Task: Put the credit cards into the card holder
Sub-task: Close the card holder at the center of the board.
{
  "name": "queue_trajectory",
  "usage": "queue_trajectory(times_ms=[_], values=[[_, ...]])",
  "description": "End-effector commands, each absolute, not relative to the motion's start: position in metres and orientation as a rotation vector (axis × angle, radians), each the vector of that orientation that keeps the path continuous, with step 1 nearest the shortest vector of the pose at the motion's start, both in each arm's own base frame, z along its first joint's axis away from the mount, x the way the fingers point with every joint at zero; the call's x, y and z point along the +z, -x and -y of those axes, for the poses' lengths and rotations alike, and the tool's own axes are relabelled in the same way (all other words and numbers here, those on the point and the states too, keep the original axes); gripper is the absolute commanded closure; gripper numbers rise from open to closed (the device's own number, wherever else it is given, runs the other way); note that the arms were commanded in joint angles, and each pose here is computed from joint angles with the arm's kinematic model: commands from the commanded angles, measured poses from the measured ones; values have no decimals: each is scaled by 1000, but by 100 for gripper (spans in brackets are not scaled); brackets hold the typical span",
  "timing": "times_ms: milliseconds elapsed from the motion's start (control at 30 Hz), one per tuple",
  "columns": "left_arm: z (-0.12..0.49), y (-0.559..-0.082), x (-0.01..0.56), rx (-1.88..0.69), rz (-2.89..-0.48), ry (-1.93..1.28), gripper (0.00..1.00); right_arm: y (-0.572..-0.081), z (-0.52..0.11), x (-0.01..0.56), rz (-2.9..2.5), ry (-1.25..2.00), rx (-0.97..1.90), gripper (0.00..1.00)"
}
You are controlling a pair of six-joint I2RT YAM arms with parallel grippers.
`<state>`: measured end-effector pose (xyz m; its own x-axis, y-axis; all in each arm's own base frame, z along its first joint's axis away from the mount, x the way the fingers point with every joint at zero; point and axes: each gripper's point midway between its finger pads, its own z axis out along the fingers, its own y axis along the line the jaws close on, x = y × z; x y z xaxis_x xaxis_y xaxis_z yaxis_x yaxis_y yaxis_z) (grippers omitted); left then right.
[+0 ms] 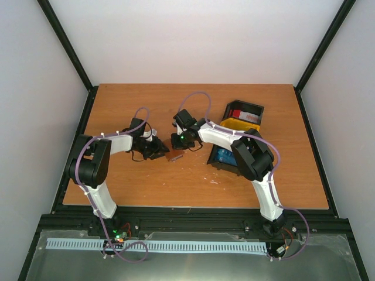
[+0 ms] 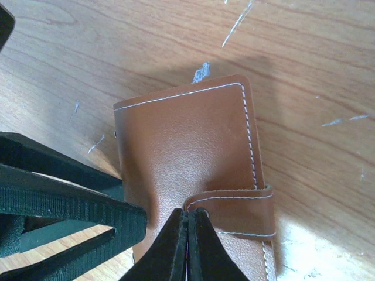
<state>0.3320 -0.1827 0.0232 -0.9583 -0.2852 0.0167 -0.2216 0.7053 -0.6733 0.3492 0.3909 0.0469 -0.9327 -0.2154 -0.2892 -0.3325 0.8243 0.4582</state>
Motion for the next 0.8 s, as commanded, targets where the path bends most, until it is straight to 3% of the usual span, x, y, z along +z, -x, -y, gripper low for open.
queue_trajectory(times_ms=[0, 767], values=[[162, -302, -25, -881, -2980, 560, 66, -355, -393, 53, -2734, 428, 745, 97], [153, -298, -33, -792, -3014, 607, 68, -361, -392, 57, -2696, 424, 717, 97]])
